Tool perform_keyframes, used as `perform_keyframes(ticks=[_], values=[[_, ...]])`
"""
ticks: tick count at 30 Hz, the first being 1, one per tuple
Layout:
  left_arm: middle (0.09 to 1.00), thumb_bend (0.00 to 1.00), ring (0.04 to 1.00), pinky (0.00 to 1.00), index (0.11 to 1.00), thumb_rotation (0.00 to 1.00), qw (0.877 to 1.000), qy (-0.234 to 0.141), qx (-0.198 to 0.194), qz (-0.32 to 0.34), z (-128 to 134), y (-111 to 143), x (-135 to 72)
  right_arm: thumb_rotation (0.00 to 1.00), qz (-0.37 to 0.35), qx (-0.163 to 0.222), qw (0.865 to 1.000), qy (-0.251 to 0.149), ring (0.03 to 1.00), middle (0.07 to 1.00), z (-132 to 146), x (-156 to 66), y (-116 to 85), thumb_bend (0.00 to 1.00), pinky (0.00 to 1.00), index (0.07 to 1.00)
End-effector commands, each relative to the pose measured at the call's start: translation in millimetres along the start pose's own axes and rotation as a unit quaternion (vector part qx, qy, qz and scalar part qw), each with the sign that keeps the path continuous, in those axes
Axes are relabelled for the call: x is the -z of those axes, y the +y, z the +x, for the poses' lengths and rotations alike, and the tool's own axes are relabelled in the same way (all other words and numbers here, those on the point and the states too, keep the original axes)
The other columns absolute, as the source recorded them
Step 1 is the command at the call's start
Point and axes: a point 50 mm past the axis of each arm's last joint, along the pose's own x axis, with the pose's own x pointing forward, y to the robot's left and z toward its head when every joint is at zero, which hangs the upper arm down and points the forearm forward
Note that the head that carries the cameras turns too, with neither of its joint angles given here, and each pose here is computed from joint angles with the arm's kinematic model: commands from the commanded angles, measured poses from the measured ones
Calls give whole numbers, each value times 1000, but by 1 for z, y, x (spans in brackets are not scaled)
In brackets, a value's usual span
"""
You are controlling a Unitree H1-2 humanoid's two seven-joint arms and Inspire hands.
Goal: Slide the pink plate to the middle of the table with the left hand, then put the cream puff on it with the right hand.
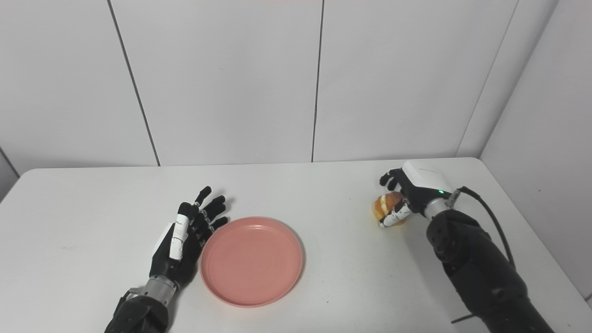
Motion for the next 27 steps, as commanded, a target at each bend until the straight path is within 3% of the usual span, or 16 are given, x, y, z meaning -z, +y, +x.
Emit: perform_keyframes(ticks=[1,4,14,27], values=[[893,803,921,869,951,922,1000,27,-5,-6,-8,-3,14,0,-11,24,999,-19,419,495,8,-7,-23,553,367,558],[892,799,918,870,950,927,1000,28,-5,-7,-8,-3,14,0,-27,14,999,-18,398,462,9,-8,-22,519,322,542],[896,795,920,874,958,940,1000,27,-2,-6,-8,-2,13,0,-42,0,999,-18,413,476,8,-9,-26,518,343,522],[893,796,914,868,951,944,1000,29,-6,-7,-6,-4,15,0,-39,17,998,-53,418,495,4,-29,-54,519,366,511]])
